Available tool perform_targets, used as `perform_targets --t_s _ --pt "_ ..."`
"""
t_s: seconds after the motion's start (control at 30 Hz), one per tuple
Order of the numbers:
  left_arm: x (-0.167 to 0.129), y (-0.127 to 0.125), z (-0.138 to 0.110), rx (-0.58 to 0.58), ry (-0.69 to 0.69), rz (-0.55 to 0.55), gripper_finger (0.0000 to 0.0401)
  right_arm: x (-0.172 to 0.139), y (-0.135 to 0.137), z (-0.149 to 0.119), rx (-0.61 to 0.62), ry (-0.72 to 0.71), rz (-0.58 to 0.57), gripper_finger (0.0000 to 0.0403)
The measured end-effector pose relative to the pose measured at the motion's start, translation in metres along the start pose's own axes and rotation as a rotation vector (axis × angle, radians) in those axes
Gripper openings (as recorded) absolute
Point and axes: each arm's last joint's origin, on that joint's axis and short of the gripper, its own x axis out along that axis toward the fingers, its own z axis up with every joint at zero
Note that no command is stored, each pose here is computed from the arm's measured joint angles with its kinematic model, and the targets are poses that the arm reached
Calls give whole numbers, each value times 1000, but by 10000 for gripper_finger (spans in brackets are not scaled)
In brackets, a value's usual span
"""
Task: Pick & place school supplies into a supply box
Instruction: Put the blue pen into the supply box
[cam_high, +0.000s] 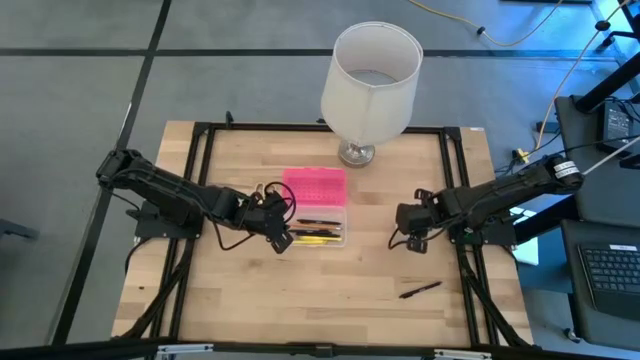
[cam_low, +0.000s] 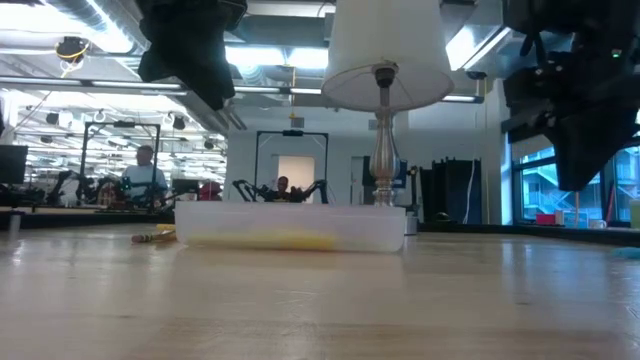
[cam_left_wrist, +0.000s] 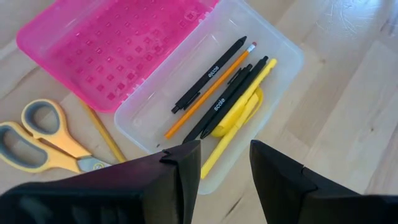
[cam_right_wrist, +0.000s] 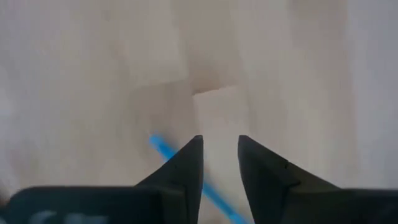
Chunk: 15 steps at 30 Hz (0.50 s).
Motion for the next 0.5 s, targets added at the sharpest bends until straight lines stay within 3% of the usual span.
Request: perform_targets --t_s 0.13,0.37,0.5 --pt "0 0 0 0 0 0 129 0 2 -1 -63 29 72 122" --pt "0 0 0 0 0 -1 129 0 3 -1 -189 31 93 203" --pt "0 0 0 0 6 -5 129 0 5 -1 -226 26 122 230"
